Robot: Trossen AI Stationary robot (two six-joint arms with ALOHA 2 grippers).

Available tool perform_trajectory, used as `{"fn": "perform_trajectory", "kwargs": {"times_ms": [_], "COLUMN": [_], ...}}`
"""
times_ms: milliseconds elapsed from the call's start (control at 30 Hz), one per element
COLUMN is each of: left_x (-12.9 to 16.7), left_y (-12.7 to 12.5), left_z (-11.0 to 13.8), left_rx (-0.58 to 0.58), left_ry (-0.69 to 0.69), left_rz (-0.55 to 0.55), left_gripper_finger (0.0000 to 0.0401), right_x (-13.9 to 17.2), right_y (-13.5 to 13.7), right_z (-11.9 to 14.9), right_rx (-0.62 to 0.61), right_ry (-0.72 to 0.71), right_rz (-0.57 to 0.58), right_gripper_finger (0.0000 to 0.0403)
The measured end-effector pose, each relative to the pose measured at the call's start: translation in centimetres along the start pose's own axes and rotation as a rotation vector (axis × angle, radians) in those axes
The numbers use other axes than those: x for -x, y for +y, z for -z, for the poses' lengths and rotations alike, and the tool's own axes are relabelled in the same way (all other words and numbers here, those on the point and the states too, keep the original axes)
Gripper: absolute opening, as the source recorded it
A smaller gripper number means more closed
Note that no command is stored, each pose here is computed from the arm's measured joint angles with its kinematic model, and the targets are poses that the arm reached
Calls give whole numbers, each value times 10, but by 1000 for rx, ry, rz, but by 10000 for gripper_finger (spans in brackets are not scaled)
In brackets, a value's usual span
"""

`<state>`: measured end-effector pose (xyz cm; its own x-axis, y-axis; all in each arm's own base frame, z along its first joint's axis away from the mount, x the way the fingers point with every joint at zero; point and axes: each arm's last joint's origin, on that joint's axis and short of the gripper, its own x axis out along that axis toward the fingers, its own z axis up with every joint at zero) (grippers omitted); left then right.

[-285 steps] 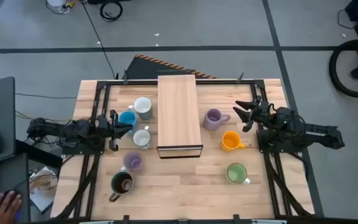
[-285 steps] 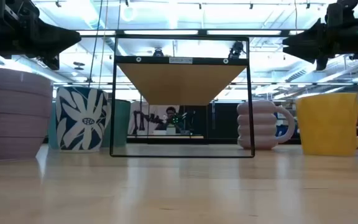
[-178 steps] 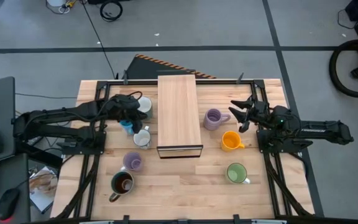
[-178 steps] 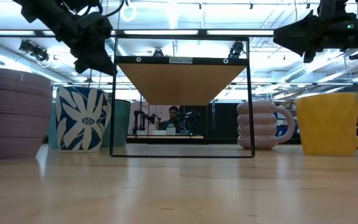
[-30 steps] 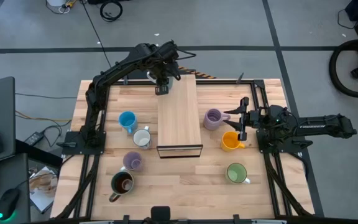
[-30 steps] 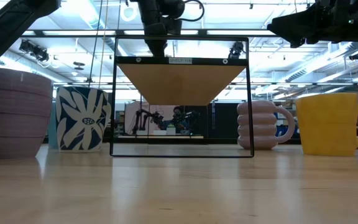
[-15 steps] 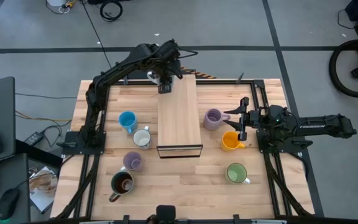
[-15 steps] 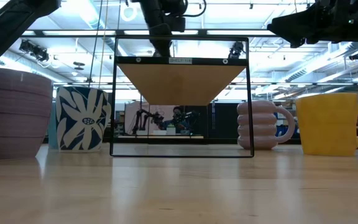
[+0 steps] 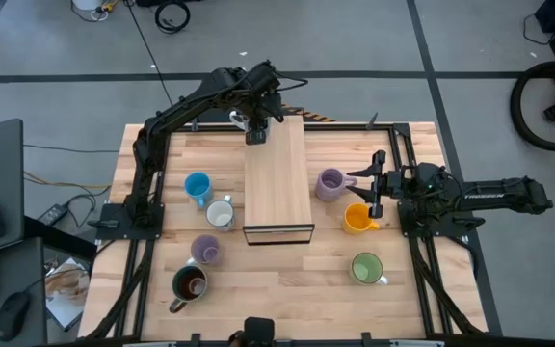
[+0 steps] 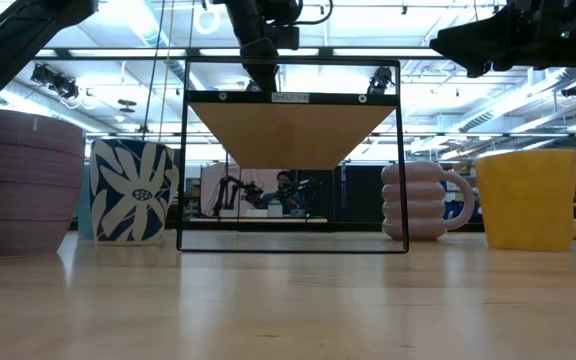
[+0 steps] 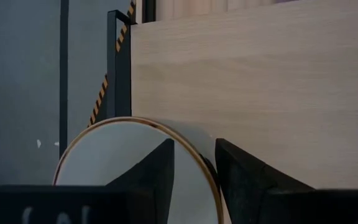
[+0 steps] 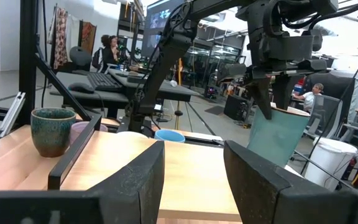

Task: Place coffee mugs
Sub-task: Put the blue mug on the shelf

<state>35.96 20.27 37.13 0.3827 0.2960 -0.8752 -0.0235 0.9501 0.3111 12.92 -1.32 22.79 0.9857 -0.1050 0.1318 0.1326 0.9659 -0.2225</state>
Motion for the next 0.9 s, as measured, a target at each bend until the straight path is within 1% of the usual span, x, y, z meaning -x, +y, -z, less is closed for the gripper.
{"fn": "perform_trajectory", "kwargs": {"times_ms": [133, 267, 400, 467, 533, 667, 733, 800, 900], "left_x": [6, 15, 18, 28, 40, 63, 74, 78, 75], "left_y": [-1, -4, -9, -13, -19, -42, -53, -58, -60], "left_z": [-3, -5, -8, -7, -9, -6, -1, 5, 4], "left_rx": [-6, -10, -22, -27, -28, -45, -24, 43, 167], "left_ry": [-9, -36, -2, 4, -18, -1, 12, 32, 20], "left_rz": [-60, -75, -134, -153, -155, -97, -25, 65, 133], "left_gripper_finger": [123, 129, 161, 179, 193, 199, 194, 186, 174], "right_x": [0, 0, 0, 0, 0, 0, 0, 0, 0], "right_y": [0, 0, 0, 0, 0, 0, 0, 0, 1], "right_z": [0, 0, 0, 0, 0, 0, 0, 0, 1], "right_rx": [0, 0, -1, -8, -8, -8, -8, -8, -15], "right_ry": [0, 0, 1, 1, 2, 3, 4, 4, 5], "right_rz": [0, 0, -4, -5, -5, -5, -6, -7, -13], "right_gripper_finger": [171, 171, 171, 171, 171, 171, 171, 171, 171]}}
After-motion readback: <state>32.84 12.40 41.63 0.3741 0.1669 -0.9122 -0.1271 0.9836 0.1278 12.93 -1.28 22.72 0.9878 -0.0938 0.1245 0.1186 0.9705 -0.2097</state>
